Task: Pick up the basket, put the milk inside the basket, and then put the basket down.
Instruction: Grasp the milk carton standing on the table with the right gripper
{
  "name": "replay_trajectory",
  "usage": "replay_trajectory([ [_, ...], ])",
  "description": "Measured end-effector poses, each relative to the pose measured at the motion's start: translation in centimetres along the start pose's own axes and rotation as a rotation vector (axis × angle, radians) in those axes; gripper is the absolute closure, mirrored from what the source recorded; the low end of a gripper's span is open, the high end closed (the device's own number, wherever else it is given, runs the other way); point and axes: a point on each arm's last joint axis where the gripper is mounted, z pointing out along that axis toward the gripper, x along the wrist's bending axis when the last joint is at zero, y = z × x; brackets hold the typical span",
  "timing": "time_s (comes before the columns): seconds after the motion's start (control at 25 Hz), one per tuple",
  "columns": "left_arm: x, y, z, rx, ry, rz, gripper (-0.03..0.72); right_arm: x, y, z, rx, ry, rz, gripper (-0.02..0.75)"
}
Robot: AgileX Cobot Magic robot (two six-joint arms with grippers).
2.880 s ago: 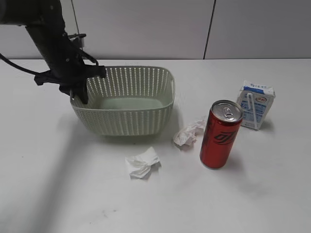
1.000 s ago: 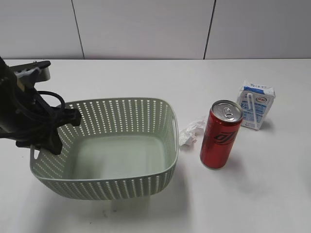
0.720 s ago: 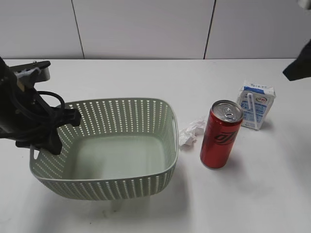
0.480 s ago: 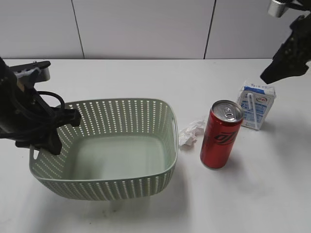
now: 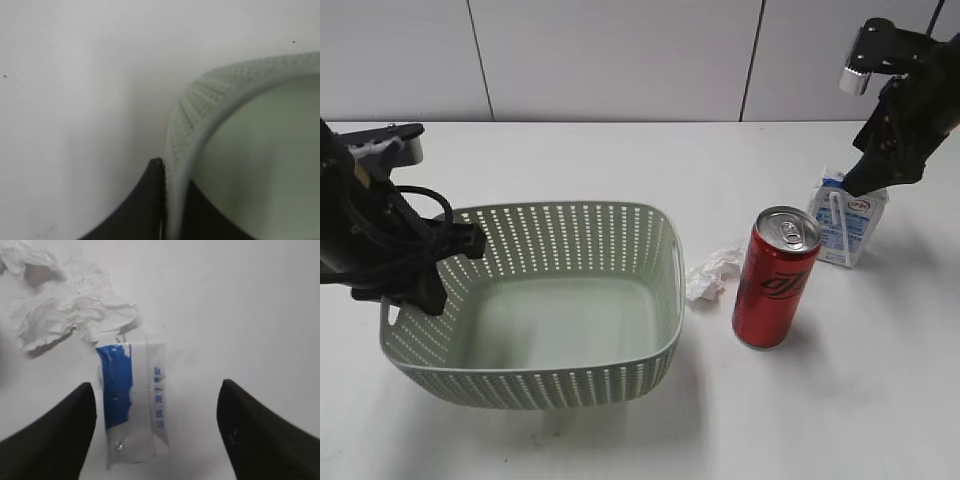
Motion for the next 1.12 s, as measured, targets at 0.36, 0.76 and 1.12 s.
replay_trajectory([
  [0.36,-0.1,0.2,0.0,-0.023,-0.007,0.002,0.690,-0.3,-0.9,3.7,0.026,0.051,-0.012,0.148],
  [0.76,-0.1,0.3,0.0,-0.028,-0.009,0.002,0.690,-0.2,-1.1,4.6,0.020,0.073,0.007,0.442],
  [1.12,-0.1,0.3,0.0,-0.029,-0.009,0.002,0.690,-0.3,-0.4,2.7,-0.005,0.034,0.046,0.442],
])
